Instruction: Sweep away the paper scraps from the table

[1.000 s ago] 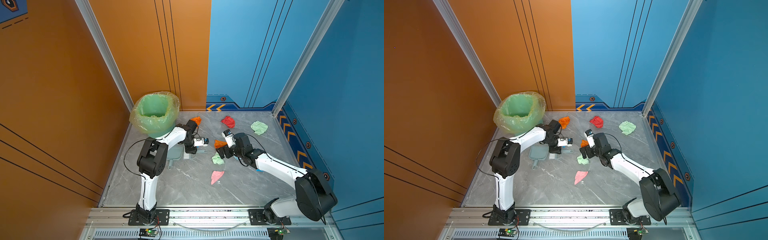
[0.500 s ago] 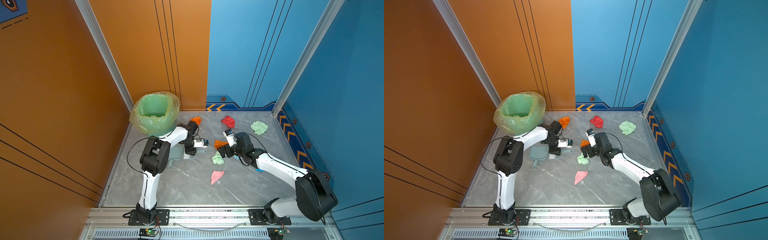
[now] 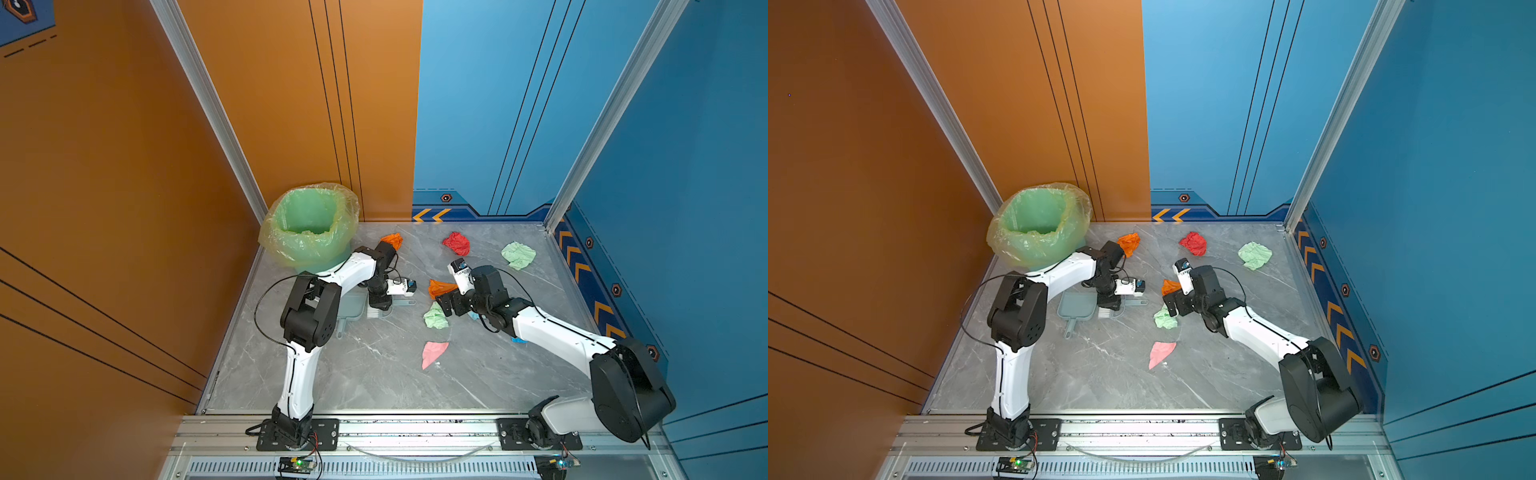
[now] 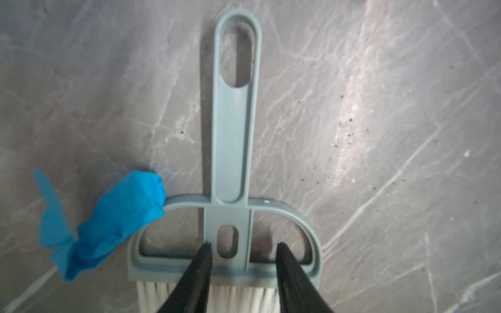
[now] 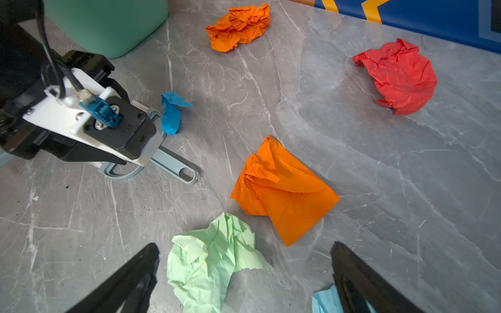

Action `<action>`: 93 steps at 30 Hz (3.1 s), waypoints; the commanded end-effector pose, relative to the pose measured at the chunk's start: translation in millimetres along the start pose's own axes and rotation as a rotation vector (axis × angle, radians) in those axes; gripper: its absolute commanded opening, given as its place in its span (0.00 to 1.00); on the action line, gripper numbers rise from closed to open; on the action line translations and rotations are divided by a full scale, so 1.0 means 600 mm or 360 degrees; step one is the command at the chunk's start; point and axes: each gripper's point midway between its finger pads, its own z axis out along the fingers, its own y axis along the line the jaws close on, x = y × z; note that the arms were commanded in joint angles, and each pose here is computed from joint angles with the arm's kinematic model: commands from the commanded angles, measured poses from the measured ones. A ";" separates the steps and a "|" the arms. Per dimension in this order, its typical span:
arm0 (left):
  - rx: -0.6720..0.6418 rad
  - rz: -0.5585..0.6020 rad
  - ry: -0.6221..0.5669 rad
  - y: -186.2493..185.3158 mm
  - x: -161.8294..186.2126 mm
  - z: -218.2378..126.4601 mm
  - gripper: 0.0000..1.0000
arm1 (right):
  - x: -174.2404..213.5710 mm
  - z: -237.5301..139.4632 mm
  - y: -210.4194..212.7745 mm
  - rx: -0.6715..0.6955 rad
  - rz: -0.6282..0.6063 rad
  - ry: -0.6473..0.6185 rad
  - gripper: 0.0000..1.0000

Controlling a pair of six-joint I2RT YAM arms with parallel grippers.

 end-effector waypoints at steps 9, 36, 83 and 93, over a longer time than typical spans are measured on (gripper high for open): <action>0.0039 0.0042 0.0051 0.005 -0.003 0.011 0.43 | 0.008 -0.007 -0.005 -0.0011 0.0031 -0.0003 1.00; 0.0059 0.0074 0.0197 -0.003 0.008 0.044 0.43 | 0.011 -0.022 -0.020 0.0018 0.0058 -0.0027 1.00; 0.0112 -0.0086 -0.0227 -0.022 -0.047 -0.058 0.05 | -0.015 -0.081 0.071 -0.0781 -0.0189 0.0153 1.00; 0.0198 -0.0124 -0.0347 -0.046 -0.055 -0.099 0.04 | -0.043 -0.076 0.069 -0.0795 -0.0455 0.0093 1.00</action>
